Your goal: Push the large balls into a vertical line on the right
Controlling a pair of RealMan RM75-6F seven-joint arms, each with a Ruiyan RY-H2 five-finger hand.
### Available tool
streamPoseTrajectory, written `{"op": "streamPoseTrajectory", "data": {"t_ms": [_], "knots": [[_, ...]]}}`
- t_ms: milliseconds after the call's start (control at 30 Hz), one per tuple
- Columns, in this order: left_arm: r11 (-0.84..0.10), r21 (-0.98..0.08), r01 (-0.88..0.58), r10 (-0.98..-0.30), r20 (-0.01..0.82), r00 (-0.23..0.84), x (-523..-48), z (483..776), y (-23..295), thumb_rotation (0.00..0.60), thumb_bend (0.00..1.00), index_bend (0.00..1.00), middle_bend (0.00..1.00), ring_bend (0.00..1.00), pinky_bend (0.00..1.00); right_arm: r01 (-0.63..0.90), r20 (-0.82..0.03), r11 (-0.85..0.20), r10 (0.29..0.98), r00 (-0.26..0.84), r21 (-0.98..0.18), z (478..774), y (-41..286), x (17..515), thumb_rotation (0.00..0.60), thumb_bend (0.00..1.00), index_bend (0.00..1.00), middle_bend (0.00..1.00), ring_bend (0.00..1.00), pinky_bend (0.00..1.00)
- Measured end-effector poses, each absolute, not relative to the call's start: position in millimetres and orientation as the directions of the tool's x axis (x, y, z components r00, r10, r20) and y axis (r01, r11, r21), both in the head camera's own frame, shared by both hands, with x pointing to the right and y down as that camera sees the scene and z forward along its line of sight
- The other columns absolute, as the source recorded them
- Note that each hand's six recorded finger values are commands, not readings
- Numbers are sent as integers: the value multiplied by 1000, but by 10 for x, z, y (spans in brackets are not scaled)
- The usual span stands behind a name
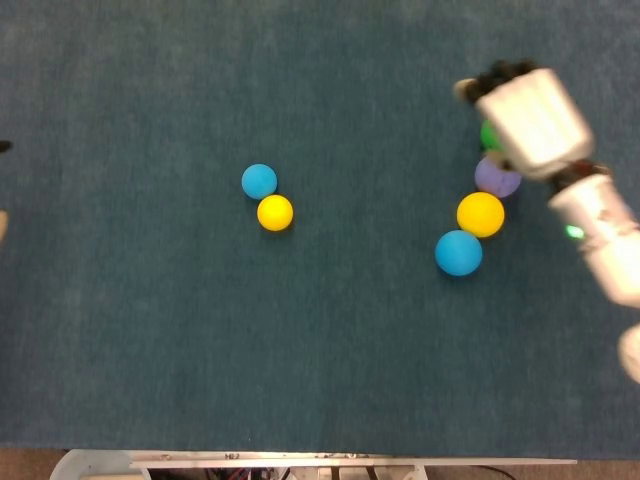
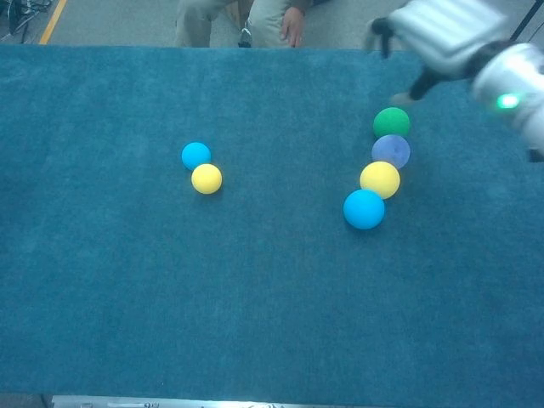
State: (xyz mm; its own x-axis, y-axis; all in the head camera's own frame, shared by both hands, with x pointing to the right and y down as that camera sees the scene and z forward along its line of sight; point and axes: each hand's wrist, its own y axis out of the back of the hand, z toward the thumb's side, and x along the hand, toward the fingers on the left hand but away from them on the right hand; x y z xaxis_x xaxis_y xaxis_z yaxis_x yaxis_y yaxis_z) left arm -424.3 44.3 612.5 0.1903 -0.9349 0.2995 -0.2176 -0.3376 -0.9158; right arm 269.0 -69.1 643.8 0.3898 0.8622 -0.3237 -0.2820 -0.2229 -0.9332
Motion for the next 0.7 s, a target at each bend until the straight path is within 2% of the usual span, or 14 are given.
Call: {"op": "streamPoseTrajectory", "data": {"t_ms": [367,700], "knots": [[-234,-954,-187,-972,225,72,-4449,5983,646,600,399,166,104,142,175,-247,-221,-165,950,219,-955,6089,-164,3861,600,116,328,447,300,370],[-191,-976,-106,-981,192,0,-4489,5965,892,600,399,168,104,142,175,-232,-182,-161,981,69,-959,5943,419,4537,600,117,328,447,300,370]]}}
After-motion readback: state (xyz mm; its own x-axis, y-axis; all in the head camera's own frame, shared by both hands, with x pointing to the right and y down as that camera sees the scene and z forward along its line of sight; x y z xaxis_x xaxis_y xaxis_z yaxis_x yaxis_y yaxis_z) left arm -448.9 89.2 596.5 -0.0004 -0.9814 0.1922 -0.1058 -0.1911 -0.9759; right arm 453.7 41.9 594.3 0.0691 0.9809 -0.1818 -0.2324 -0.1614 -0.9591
